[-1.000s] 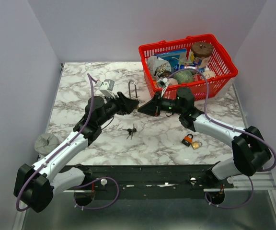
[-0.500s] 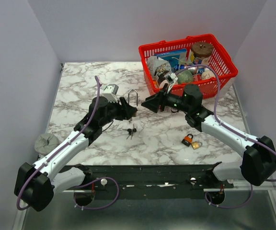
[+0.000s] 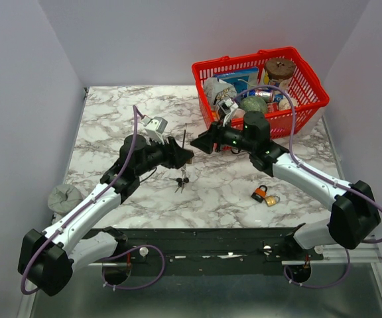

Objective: Unlock with the key

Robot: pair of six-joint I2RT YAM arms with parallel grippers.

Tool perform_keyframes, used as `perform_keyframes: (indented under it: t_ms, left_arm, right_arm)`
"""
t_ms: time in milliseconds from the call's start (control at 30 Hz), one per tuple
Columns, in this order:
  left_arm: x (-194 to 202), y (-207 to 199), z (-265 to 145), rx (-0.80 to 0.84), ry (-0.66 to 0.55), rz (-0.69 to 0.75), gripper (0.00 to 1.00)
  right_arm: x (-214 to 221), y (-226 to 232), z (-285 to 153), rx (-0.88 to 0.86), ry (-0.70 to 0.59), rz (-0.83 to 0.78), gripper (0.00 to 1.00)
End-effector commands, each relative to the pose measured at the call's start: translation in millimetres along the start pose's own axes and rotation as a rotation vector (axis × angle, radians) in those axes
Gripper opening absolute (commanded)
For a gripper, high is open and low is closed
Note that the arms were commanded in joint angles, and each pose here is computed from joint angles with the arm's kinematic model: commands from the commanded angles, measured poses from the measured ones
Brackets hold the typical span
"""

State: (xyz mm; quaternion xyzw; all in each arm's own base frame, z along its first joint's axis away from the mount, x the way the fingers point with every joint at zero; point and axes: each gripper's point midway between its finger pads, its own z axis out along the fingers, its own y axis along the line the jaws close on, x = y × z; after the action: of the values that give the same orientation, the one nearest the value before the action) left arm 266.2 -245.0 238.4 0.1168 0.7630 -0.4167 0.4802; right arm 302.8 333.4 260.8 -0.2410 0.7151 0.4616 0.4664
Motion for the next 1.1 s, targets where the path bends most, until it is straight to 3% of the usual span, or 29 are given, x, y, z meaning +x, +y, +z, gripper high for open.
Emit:
perform_keyframes:
  t_ms: [0,500,700,1067]
  left_arm:
    - [-26.6,7.0,-4.5,-0.068,-0.097,0.056,0.0]
    - [-8.2,113.7,-49.2,-0.634,0.045,0.189,0.0]
    - [13.0,164.5,-74.1,-0.794,0.169,0.133,0.0]
    - [44.6,210.5,-63.4,-0.802,0.366,0.004,0.0]
  right_arm:
    - [-7.9,-6.2,0.5,0.051,-0.027,-0.004,0.67]
    - [-15.2,-29.1,-35.7,0.253,-0.127,-0.02,0.81]
    - [-19.1,-30.1,-52.7,0.291,-0.166,-0.039,0.84]
    - [-19.6,-32.7,-73.9,0.332,-0.205,-0.056,0.89]
